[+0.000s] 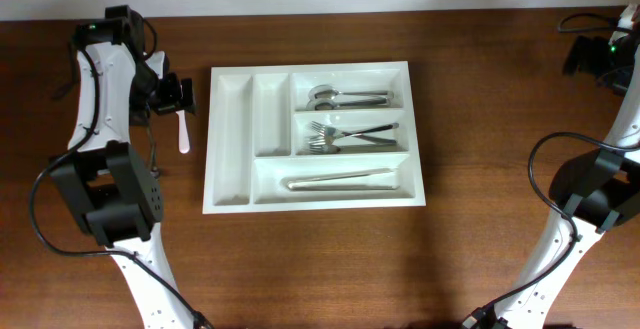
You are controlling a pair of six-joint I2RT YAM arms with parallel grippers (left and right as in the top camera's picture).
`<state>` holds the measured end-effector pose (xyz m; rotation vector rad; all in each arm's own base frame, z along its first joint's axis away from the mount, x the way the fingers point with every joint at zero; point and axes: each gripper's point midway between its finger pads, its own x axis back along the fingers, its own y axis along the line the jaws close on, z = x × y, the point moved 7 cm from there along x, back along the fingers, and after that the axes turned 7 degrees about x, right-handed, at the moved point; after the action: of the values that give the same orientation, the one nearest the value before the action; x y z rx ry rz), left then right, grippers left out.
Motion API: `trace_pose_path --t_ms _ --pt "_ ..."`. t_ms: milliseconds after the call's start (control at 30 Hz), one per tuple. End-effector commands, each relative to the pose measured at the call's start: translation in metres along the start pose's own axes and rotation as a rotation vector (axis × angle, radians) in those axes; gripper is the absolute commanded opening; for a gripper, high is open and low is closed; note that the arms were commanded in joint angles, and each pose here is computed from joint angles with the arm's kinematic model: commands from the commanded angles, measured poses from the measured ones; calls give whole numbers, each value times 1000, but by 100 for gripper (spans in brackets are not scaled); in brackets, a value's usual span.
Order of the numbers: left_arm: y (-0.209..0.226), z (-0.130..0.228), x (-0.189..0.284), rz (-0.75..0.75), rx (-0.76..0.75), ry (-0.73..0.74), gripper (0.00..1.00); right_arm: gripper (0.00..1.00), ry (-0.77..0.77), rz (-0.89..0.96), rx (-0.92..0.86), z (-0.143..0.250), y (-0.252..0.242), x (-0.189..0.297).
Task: Pack container
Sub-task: 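Move the left gripper over the white plastic knife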
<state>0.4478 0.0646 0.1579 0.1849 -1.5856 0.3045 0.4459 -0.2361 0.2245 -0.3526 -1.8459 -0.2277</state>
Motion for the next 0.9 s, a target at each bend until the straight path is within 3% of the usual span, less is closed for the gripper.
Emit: trace_pose_path --t_ms 0,433,867 --pt "-5 2 -5 16 7 -8 99 99 -35 6 -8 0 -3 18" --pt "-6 12 -45 1 37 36 99 99 -35 6 -8 0 -3 18" --pt "-5 0 -46 10 37 -32 99 99 -35 6 -9 0 -3 18"
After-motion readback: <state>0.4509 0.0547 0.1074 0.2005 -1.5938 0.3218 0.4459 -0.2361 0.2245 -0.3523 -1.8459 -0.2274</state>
